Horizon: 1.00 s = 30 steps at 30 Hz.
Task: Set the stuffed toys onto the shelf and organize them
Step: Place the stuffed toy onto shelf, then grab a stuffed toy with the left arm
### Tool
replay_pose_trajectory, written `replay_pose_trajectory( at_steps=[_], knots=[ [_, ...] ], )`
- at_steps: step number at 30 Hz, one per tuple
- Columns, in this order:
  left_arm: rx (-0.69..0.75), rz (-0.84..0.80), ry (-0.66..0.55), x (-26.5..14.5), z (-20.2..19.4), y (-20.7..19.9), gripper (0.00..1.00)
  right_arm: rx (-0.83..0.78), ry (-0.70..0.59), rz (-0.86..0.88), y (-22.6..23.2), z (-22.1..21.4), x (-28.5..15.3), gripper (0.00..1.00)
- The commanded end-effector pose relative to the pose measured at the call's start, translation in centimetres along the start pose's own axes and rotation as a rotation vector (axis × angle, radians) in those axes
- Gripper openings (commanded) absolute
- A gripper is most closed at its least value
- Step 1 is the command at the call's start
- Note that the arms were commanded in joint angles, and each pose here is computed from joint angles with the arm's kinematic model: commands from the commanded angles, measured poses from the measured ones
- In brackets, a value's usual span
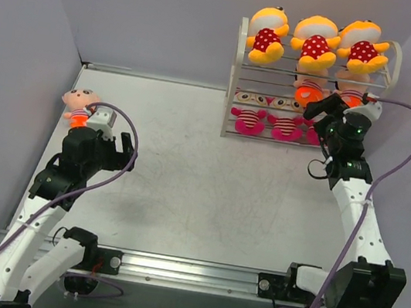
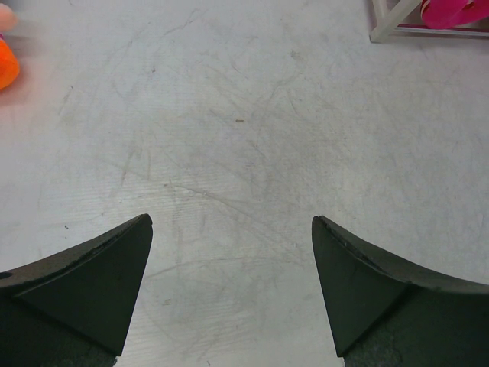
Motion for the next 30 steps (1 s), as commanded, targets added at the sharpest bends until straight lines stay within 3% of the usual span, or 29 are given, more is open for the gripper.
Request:
replay_pose_trajectory(
  at_steps=[1,10,22,30],
  knots=[
    [-0.004,-0.001,-0.024,-0.1,0.4,0.0,0.94,-0.068,-0.007,0.005,0.5,1.8,-3.5,0.79],
    [-0.014,0.026,-0.016,0.1,0.3,0.5,0.94,-0.141,-0.081,0.043,3.1,5.2,-11.2,0.99],
    [-0.06,0.086,0.009,0.9,0.1,1.6,0.94,-0.271,-0.179,0.197,4.3,6.1,-17.8,0.99],
    [-0.126,0.122,0.051,2.3,0.2,2.8,0.94,-0.305,-0.115,0.358,5.4,3.9,-19.7,1.0]
  ],
)
Point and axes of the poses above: each gripper's point midway between its finger pads, its own x axis out along the fingers, its own y axis along the line the jaws close on, z = x × y, the point moved 7 cm from there along -x, back along the fingers, and after that the axes turned 15 degrees about x, right-handed, at the moved point
